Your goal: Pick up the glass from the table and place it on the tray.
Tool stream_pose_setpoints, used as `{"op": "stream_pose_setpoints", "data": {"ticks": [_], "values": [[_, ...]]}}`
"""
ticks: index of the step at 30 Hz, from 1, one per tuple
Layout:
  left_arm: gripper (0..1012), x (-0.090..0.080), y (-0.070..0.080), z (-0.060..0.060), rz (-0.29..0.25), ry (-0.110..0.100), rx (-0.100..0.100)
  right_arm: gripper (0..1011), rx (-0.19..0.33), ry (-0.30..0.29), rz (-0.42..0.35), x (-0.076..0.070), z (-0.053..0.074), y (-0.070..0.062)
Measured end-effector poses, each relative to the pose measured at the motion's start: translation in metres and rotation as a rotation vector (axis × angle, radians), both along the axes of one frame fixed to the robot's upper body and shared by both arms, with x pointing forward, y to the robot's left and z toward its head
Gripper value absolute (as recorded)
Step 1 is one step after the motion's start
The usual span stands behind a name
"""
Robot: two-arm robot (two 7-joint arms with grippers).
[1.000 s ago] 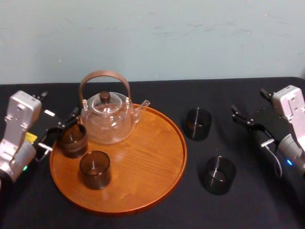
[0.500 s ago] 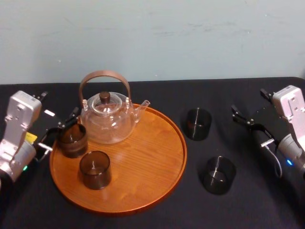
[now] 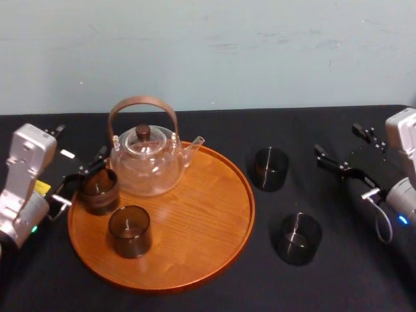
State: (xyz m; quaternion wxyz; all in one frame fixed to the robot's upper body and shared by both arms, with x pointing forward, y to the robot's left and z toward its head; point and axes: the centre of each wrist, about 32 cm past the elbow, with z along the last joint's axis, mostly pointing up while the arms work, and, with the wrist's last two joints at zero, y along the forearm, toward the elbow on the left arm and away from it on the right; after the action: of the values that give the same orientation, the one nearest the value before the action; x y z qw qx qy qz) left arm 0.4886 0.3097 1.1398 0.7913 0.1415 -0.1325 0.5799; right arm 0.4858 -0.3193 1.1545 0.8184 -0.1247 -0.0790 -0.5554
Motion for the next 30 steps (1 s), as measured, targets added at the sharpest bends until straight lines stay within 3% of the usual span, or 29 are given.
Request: {"op": "stream_pose_setpoints", "data": {"ticks": [16, 30], "values": [[1001, 0.000, 0.000, 0.000, 0.000, 0.000, 0.000, 1002, 0.040, 0.090, 0.084, -0.028, 0.021, -0.022], [1001, 0.000, 0.000, 0.000, 0.000, 0.000, 0.000, 1002, 0.000, 0.164, 0.187, -0.058, 0.029, -0.047]]}}
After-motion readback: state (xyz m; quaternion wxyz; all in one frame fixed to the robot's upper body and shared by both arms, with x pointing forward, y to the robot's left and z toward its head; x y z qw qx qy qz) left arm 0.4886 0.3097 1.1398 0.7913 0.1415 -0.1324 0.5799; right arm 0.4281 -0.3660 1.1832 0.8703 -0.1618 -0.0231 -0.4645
